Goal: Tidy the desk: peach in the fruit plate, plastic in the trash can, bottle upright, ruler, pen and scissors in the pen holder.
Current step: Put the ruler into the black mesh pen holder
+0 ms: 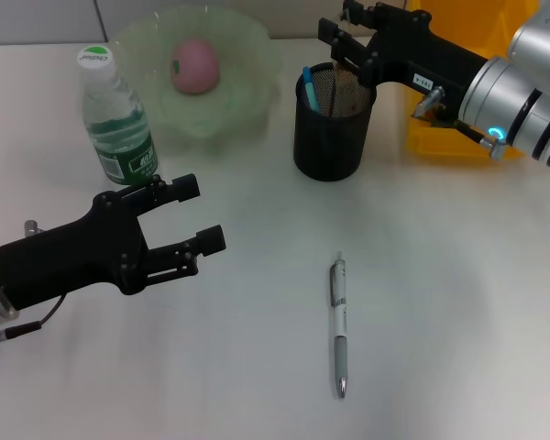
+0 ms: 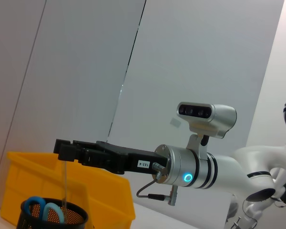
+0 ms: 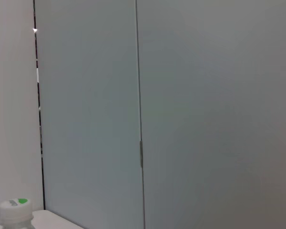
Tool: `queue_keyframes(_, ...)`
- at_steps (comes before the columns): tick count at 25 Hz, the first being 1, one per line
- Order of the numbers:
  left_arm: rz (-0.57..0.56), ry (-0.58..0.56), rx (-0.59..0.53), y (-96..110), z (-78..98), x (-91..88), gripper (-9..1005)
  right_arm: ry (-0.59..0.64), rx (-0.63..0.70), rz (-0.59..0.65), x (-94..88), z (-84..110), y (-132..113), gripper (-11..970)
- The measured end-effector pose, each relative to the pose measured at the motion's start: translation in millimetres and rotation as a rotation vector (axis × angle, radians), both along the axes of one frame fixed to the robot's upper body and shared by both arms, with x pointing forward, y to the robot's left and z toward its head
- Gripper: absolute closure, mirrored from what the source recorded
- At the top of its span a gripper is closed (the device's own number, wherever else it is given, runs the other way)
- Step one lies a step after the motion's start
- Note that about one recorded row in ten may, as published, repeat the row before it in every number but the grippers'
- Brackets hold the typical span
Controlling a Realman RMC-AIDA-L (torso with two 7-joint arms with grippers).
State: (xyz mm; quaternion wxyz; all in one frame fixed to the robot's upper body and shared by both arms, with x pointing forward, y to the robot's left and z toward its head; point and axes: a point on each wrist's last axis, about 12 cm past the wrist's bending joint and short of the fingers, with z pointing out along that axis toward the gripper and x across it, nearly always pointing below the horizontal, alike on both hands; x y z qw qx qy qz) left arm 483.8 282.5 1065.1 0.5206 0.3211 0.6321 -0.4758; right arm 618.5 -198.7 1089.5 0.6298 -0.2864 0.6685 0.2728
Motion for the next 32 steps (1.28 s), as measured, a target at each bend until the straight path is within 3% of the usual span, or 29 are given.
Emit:
queue_keyframes(29, 0.0, -0.006, 0.0, -0.1, -0.6, -1.4, 167, 0.019, -0.03, 0.033, -2.3, -3.8, 5.5, 550)
queue_keyframes(32, 0.0, -0.007, 0.0, 0.2, -0.6, -1.4, 167, 0.018, -0.03, 0.033, -2.2, -3.5, 5.3, 352)
